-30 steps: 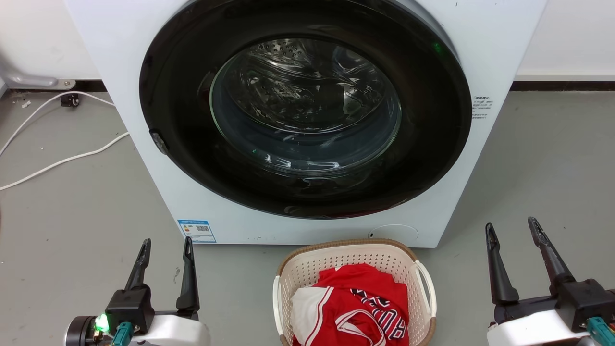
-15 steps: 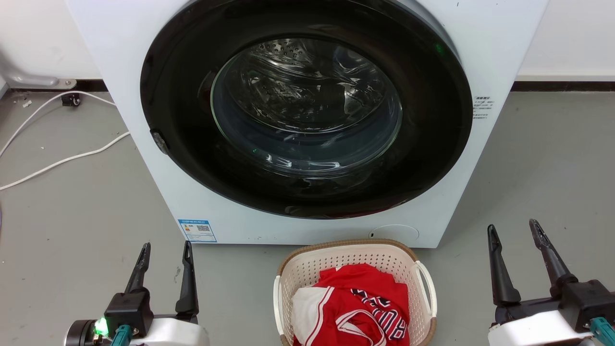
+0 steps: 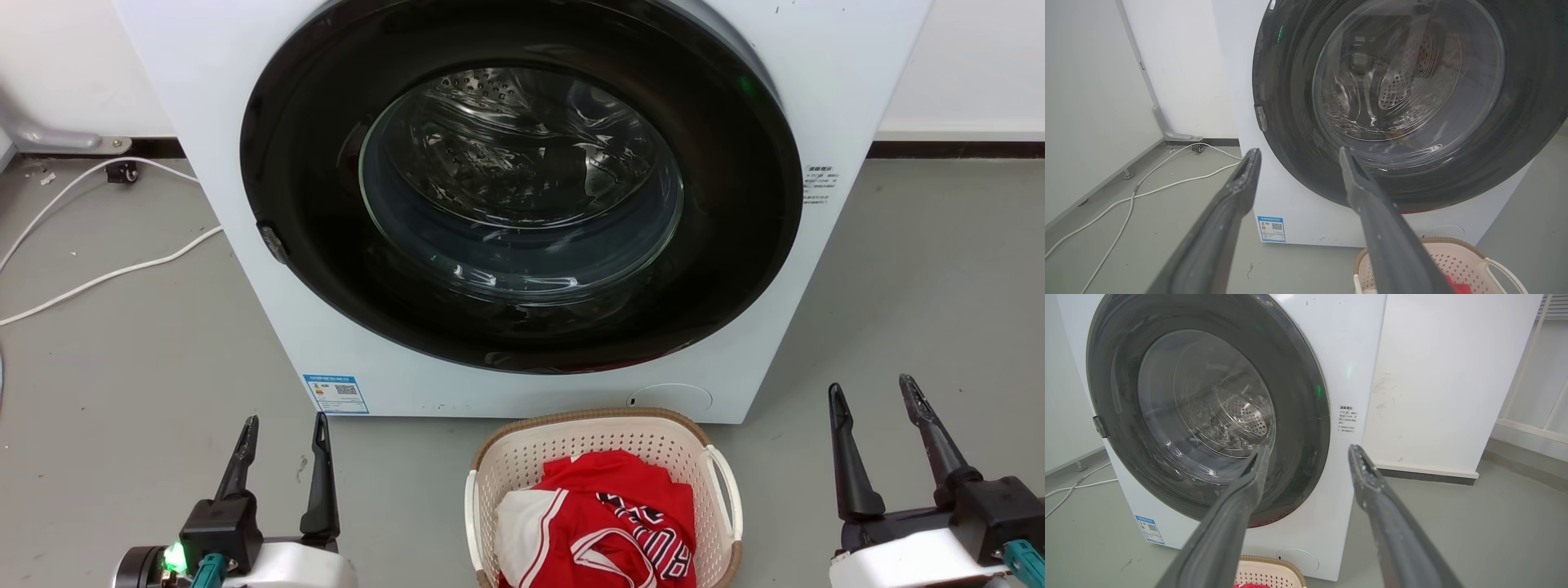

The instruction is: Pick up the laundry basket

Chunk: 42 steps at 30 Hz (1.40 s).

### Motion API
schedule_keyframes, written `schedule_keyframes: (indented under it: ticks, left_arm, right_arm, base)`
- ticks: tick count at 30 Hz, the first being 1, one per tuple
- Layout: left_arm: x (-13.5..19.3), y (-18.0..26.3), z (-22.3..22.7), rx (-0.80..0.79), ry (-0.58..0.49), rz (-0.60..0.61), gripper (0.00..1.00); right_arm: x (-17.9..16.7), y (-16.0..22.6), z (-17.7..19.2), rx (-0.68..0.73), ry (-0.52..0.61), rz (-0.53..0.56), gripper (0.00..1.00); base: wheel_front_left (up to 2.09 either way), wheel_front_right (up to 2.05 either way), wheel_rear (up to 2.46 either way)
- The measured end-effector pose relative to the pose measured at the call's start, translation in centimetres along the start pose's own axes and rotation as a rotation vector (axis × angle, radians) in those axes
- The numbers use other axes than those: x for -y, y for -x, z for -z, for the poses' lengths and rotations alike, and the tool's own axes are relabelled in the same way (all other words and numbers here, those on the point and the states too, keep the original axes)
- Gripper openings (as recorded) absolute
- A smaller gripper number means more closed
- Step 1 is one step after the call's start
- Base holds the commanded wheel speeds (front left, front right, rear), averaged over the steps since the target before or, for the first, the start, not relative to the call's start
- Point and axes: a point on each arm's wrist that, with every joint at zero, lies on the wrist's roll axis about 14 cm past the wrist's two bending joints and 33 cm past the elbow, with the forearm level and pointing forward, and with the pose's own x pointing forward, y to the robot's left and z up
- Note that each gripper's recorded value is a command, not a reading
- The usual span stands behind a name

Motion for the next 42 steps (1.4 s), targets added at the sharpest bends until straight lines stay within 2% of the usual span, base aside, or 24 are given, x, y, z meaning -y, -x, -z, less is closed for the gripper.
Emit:
schedule_keyframes:
  ticks: [9, 19, 31, 42]
  left_arm:
    - [1.2, -0.3, 1.8, -0.056, 0.011, 0.045, 1.00]
    - [3.8, -3.0, 5.5, -0.166, 0.030, 0.139, 1.00]
    - [7.2, -7.0, 13.6, -0.397, 0.019, 0.271, 1.00]
    - [9.1, -7.1, 22.8, -0.652, 0.036, 0.336, 1.00]
  right_arm:
    - [-0.2, 0.0, 1.5, -0.045, 0.002, -0.005, 1.00]
    - [-0.1, -2.7, 4.3, -0.118, 0.033, -0.019, 1.00]
    - [-0.1, -6.5, 12.9, -0.340, 0.069, -0.059, 1.00]
    - [0.1, -6.7, 22.8, -0.598, 0.089, -0.120, 1.00]
  base:
    - [0.00, 0.00, 0.00]
    - [0.00, 0.00, 0.00]
    - [0.00, 0.00, 0.00]
    - [0.00, 0.00, 0.00]
